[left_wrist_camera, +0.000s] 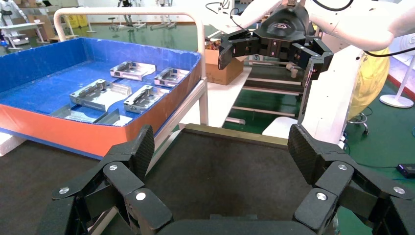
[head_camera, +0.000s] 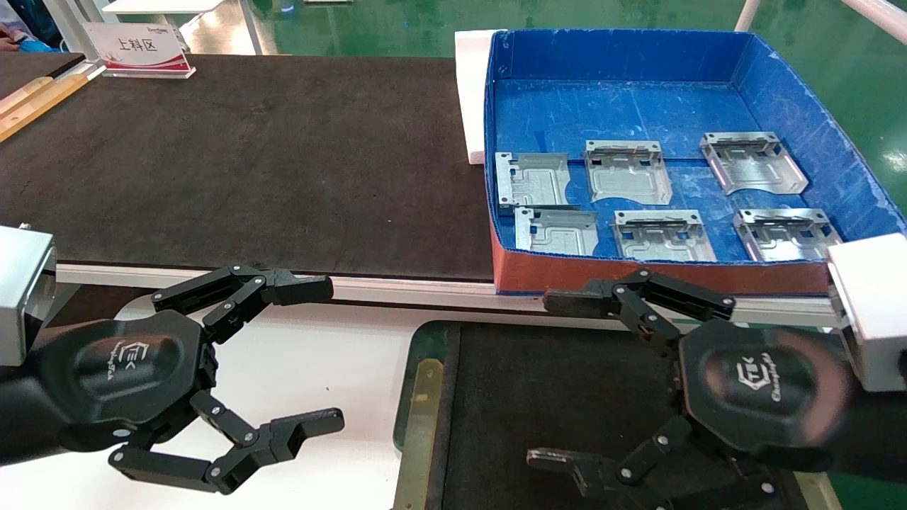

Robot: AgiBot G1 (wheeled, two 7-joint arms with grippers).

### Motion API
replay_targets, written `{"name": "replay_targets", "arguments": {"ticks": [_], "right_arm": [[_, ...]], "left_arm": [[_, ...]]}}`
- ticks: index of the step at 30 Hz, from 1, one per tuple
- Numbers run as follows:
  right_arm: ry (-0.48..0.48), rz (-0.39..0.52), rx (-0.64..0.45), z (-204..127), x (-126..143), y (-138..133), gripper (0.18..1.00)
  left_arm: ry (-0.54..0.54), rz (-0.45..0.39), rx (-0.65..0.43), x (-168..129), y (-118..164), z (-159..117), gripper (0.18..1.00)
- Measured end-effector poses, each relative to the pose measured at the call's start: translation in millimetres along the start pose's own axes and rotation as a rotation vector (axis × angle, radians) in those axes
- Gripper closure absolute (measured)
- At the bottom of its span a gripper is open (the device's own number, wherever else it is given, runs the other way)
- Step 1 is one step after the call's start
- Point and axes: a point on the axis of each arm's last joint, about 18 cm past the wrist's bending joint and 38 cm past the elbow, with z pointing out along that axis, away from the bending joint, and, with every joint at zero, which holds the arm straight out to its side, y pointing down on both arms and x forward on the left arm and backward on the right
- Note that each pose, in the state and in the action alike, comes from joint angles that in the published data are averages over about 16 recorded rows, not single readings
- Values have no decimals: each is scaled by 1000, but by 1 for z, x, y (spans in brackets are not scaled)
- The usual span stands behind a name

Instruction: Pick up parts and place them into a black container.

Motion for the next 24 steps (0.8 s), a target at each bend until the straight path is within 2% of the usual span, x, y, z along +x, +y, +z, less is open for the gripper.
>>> {"name": "replay_targets", "arguments": {"ticks": [12,24], "right_arm": [[0,0,0,0,0,0,178],[0,0,0,0,0,0,178]], "left_arm": [[0,0,0,0,0,0,201],[0,0,0,0,0,0,315]]}}
